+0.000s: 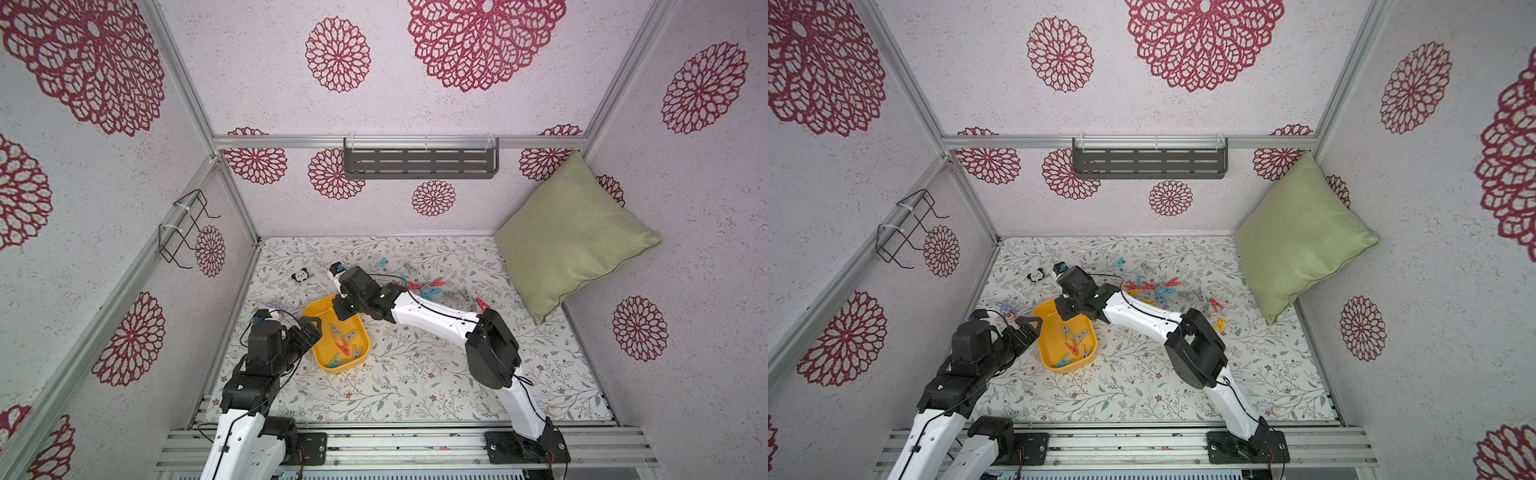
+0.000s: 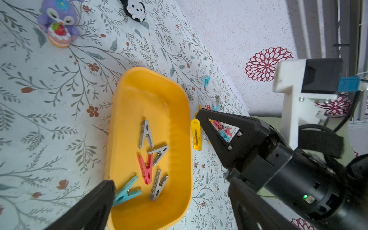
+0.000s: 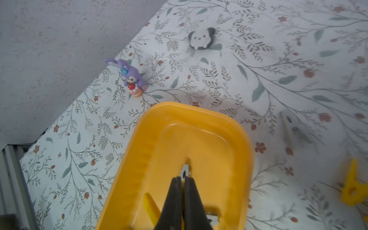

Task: Put the clothespins into the storage box
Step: Place the clothespin in the storage box, then pick up the clothespin from the center of the board.

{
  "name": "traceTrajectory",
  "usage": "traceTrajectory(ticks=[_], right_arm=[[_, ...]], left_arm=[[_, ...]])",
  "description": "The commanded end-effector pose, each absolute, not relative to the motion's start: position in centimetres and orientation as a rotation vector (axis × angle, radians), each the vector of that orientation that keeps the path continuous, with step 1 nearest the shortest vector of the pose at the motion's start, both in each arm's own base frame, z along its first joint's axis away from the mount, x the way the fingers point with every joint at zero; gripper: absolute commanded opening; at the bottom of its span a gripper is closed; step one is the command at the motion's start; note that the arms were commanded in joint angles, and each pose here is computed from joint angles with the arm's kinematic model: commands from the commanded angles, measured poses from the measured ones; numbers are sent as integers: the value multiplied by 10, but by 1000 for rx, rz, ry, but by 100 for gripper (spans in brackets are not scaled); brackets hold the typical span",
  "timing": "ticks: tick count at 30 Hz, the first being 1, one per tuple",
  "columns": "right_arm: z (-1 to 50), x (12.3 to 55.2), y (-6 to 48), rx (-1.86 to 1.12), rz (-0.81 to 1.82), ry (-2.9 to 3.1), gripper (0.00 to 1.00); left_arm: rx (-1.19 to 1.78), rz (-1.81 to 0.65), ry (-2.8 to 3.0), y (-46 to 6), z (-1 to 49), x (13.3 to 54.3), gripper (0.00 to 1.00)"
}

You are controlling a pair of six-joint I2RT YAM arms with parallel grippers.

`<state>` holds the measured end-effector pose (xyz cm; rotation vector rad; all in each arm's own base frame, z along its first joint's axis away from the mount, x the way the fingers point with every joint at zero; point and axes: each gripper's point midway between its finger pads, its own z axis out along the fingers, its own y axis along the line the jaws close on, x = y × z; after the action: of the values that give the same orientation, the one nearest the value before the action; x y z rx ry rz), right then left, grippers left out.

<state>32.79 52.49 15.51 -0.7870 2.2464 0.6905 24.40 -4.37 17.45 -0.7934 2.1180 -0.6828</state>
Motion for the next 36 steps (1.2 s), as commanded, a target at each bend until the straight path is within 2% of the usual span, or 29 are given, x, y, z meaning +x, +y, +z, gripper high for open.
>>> traceTrajectory(ticks=[1, 8, 12, 19, 27, 36], right_arm=[[120, 319, 533, -862, 659, 2316, 3], [85, 312, 552, -907, 674, 2362, 5], [86, 313, 553, -912, 678, 2353, 14], [108, 316, 549, -905, 668, 2307, 28], [143, 330, 522, -840, 623, 2252, 31], [176, 353, 464, -700, 585, 2212, 37]], left_arm=[[-817, -666, 2155, -40, 160, 230, 97], [-849, -699, 2112, -39, 160, 221, 97], [-850, -694, 2125, -39, 158, 222, 97], [-846, -697, 2127, -40, 159, 227, 97], [-832, -705, 2118, -42, 168, 232, 97], [-795, -803, 2145, -59, 170, 249, 99]])
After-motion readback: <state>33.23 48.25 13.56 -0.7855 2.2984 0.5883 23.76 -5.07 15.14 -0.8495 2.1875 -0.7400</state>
